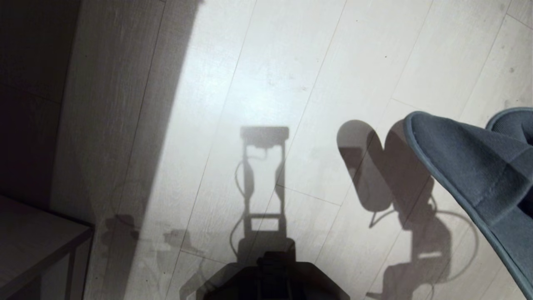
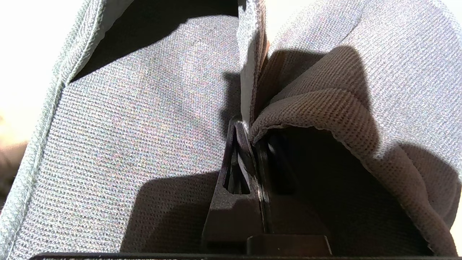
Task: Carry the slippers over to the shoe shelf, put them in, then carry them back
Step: Place the slippers on the floor
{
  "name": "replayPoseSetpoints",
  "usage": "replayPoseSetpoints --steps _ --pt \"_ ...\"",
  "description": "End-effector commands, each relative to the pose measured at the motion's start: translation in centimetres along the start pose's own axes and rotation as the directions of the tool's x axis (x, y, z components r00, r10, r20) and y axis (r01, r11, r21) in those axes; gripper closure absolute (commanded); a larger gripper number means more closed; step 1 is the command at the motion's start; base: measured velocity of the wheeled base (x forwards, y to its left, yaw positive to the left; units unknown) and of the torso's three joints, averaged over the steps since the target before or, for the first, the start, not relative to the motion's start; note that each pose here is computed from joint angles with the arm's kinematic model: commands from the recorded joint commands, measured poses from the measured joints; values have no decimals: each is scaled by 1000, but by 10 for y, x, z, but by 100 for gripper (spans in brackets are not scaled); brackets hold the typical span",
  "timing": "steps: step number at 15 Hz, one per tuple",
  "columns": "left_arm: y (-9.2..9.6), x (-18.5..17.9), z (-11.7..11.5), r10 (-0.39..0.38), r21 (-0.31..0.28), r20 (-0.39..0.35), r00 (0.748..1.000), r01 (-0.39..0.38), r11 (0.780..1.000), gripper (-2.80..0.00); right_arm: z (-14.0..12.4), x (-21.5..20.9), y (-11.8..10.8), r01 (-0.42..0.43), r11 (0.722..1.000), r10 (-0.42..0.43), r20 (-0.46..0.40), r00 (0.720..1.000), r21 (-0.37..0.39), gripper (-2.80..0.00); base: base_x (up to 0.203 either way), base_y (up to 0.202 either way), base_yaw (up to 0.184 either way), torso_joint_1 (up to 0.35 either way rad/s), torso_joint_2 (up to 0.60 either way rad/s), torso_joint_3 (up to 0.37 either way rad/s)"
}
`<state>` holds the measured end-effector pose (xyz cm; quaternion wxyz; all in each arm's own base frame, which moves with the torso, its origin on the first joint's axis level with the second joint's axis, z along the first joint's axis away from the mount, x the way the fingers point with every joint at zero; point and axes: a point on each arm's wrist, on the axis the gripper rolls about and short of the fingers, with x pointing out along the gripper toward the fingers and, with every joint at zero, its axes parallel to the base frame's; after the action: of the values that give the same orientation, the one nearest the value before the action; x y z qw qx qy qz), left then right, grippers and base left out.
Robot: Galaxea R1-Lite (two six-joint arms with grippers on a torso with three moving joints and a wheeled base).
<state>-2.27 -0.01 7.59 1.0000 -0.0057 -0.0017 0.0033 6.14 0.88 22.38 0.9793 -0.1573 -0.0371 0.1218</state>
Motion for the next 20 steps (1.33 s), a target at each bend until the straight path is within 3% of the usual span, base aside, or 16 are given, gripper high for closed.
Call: replayPoseSetpoints --steps 1,5,7,9,11,14,20 --pt "0 0 0 1 0 1 1000 -1 1000 0 3 48 -9 -54 999 54 -60 997 8 0 0 0 0 0 0 0" --pt "0 0 0 0 2 1 1000 0 1000 0 24 137 -29 -73 997 72 60 996 16 0 0 0 0 0 0 0" --pt "0 0 0 1 5 3 1000 -1 1000 0 35 182 -36 -69 995 53 204 977 70 0 0 0 0 0 0 0" --pt "0 0 0 3 11 -3 1000 -3 1000 0 53 217 -35 -106 990 63 382 922 94 0 0 0 0 0 0 0" --pt "0 0 0 1 11 -3 1000 -1 1000 0 85 232 -25 -194 979 133 532 836 61 0 0 0 0 0 0 0" --pt "0 0 0 3 13 -3 1000 -3 1000 0 114 249 -11 -269 963 221 591 776 -7 0 0 0 0 0 0 0" --pt "0 0 0 2 11 -3 1000 -2 1000 0 115 310 35 -394 918 337 603 723 -41 0 0 0 0 0 0 0"
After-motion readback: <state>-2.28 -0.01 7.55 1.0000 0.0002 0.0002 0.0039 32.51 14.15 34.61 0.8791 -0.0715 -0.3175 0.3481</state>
